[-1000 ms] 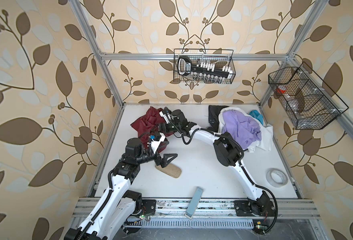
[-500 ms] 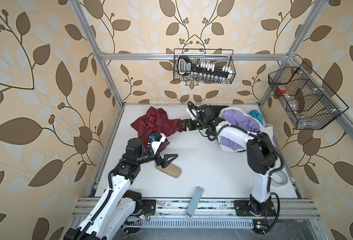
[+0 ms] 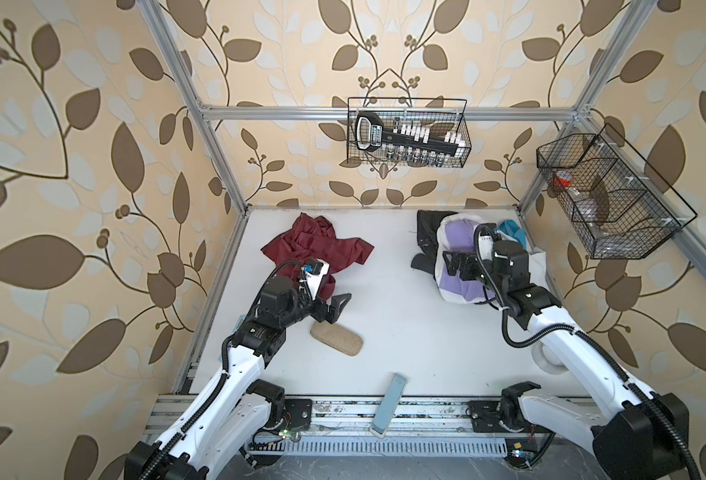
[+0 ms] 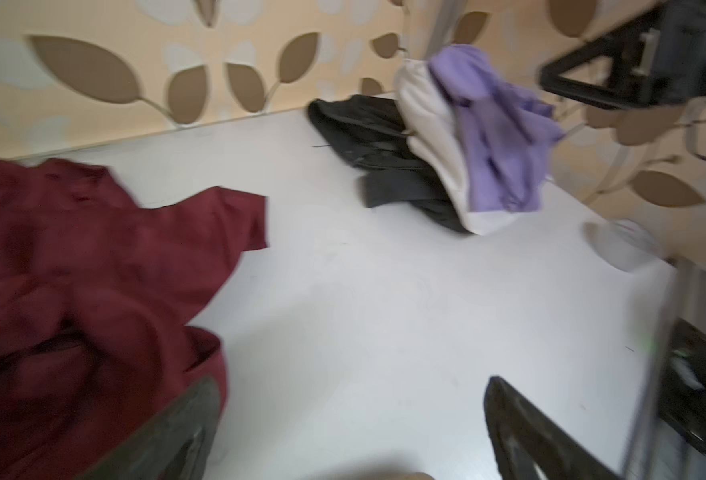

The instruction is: Pick out a specific cloth from the pile

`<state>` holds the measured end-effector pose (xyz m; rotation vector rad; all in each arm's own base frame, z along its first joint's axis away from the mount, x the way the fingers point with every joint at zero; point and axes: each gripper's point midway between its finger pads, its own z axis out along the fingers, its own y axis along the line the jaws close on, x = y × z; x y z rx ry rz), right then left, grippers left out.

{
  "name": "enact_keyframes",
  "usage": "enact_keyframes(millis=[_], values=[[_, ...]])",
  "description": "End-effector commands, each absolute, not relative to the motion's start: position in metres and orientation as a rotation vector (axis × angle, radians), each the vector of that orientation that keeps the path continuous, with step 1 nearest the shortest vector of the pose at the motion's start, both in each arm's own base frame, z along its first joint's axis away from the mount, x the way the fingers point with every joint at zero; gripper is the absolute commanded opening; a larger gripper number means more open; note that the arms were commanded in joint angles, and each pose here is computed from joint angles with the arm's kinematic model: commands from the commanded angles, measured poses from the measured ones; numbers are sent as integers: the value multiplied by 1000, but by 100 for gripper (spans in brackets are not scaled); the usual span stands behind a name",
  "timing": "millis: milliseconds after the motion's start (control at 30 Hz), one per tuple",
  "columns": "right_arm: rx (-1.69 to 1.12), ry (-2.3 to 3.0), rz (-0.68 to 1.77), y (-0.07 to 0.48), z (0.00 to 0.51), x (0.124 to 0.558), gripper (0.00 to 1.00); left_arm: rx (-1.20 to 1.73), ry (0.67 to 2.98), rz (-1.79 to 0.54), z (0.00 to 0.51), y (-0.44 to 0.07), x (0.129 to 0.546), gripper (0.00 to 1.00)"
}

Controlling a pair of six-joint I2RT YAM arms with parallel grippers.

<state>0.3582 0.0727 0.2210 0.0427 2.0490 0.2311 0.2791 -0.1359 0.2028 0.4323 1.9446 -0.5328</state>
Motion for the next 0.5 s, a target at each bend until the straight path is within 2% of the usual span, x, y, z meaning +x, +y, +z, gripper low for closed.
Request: enact_keyframes(millis=[0,100,233,367,467], values=[[192,1977,-39,22,209,355,100,27,1944,-84,197,-56,311,99],[223,1890,-85,4,202,351,100,-133,1880,142,191,-15,313,99],[254,1787,-156,-14,188,347,99,-189,1780,296,185,12,312,99],[327,1787,-214,-35,167,349,99,-298,1741,313,169,37,317,99],[365,1760,-225,-45,158,350,99,-316,1771,231,149,38,329,99]])
